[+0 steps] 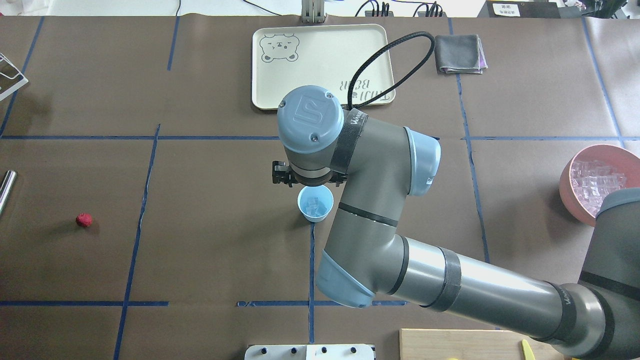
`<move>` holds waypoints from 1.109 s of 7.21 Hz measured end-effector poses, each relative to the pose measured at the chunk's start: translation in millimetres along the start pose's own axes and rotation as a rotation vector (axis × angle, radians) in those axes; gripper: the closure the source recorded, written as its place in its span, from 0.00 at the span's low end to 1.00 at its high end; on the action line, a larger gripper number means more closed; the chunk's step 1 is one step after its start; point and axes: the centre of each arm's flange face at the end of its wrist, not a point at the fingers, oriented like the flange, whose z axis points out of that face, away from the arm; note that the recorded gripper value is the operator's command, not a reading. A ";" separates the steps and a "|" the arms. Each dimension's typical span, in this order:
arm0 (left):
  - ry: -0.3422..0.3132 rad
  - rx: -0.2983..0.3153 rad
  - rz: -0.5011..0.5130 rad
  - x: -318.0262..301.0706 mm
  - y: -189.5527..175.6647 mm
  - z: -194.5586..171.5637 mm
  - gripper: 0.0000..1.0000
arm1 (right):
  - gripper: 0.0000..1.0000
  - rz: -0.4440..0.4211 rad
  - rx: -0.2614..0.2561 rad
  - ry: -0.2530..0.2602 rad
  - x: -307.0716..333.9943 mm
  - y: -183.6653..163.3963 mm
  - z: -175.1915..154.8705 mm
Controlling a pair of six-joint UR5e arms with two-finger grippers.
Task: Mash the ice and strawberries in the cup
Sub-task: 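Release the ice cube into the cup and lift the right gripper away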
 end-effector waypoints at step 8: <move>0.071 0.097 -0.189 238.7 6.5 85.7 0.03 | 0.01 -0.150 -0.010 0.042 341.3 -118.7 -58.2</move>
